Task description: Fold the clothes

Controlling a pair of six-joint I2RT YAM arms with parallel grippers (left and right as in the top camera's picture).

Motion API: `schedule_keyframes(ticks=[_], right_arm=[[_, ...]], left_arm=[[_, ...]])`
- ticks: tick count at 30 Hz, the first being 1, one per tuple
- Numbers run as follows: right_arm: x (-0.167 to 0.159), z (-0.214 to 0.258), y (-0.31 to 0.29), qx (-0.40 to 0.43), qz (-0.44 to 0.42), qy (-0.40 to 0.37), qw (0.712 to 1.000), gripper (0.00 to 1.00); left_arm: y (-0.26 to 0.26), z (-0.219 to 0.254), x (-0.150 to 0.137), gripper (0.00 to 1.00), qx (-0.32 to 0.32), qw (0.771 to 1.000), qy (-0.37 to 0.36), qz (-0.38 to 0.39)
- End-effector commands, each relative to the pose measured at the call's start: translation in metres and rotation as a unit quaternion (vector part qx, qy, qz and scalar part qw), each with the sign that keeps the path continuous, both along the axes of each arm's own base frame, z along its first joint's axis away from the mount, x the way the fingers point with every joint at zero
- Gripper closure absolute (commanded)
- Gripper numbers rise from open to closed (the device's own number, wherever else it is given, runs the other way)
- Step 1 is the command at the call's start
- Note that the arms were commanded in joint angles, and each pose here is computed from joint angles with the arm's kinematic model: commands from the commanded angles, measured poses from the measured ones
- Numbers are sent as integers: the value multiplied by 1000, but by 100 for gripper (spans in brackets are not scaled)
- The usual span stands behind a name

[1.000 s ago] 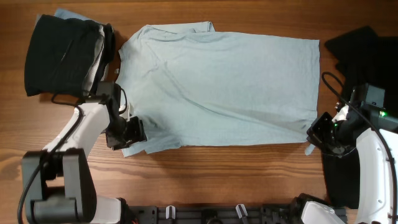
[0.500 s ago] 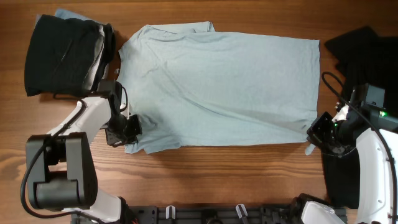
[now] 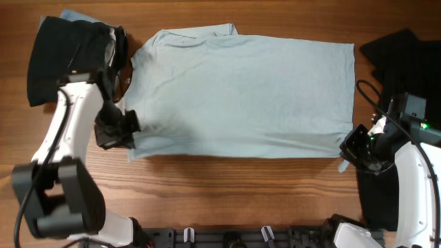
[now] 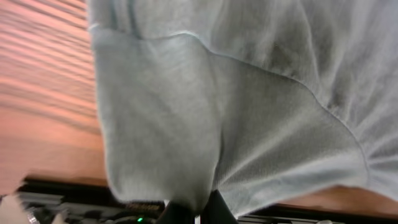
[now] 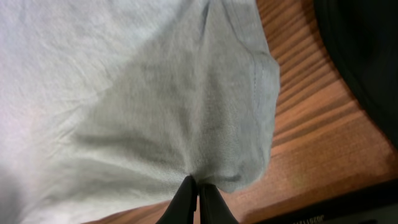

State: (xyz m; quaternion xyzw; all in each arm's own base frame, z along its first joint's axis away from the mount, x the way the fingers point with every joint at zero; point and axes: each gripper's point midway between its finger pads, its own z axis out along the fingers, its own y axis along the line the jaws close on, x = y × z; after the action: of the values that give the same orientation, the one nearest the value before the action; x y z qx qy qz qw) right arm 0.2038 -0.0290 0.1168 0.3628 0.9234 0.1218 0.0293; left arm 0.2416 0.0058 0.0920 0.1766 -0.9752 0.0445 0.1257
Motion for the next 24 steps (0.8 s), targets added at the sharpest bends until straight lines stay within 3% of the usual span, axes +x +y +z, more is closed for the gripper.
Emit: schedule_keyframes(ticks=[1, 8, 16, 24], right_arm=[[0, 3, -3, -8, 2, 3, 1000, 96], [16, 7, 2, 5, 38, -41, 998, 96], [51, 16, 0, -2, 58, -122, 991, 96], [68, 17, -8, -16, 45, -146, 988, 96]], left_arm=[[16, 35, 10, 96, 31, 998, -59, 4], [19, 60, 21, 96, 39, 991, -128, 9], [2, 62, 55, 96, 27, 980, -194, -16], [-6, 52, 72, 96, 42, 977, -207, -42]])
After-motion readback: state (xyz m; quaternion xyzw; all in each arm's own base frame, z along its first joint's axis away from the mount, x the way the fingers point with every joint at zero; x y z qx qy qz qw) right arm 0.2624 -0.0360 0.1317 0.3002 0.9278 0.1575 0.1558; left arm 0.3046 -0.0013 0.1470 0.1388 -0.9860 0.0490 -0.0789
